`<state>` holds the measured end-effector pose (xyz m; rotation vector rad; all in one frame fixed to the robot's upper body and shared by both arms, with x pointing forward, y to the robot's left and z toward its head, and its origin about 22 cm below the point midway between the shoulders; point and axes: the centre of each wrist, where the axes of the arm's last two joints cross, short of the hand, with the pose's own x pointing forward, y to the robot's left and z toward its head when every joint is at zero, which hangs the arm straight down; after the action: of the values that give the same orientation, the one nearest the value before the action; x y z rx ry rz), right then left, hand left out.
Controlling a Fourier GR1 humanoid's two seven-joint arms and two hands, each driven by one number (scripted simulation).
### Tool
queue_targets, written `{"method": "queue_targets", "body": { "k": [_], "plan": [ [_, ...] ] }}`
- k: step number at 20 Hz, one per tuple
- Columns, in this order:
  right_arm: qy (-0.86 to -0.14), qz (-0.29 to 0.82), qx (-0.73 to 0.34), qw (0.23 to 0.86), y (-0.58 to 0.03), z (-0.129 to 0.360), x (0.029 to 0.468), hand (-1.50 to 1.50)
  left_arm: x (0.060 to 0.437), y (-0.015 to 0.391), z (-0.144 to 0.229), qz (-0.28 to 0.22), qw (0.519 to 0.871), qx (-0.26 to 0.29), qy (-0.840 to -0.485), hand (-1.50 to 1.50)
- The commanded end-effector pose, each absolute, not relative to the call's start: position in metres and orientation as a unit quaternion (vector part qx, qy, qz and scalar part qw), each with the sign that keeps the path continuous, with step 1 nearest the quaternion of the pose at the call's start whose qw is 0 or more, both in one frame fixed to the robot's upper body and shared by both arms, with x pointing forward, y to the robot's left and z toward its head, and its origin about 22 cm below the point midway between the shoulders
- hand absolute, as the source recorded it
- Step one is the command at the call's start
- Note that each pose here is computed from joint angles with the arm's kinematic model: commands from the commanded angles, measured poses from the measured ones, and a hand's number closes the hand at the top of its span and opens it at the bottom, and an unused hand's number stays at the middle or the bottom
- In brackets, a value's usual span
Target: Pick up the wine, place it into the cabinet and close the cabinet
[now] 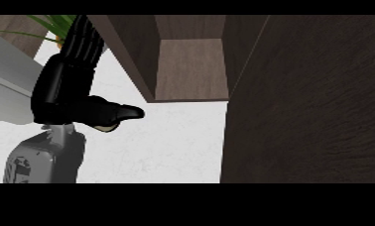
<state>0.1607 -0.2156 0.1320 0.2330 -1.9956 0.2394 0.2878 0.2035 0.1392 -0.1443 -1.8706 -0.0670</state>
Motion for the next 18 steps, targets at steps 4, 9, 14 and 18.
{"method": "queue_targets", "body": {
  "k": [4,9,14,18],
  "plan": [
    [-0.823,0.116,0.136,0.539,-0.213,0.167,0.125,-1.5,0.287,0.164,0.187,-0.012,0.617,-0.098,-0.781,-1.5],
    [-0.82,0.123,0.146,0.54,-0.21,0.181,0.092,-1.5,0.276,0.153,0.204,-0.017,0.624,-0.091,-0.776,-1.5],
    [-0.822,0.108,0.141,0.541,-0.201,0.184,0.102,-1.5,0.251,0.134,0.213,-0.013,0.619,-0.092,-0.78,-1.5],
    [-0.82,0.119,0.135,0.543,-0.202,0.191,0.094,-1.5,0.234,0.144,0.213,-0.007,0.63,-0.095,-0.77,-1.5]
  ]
}}
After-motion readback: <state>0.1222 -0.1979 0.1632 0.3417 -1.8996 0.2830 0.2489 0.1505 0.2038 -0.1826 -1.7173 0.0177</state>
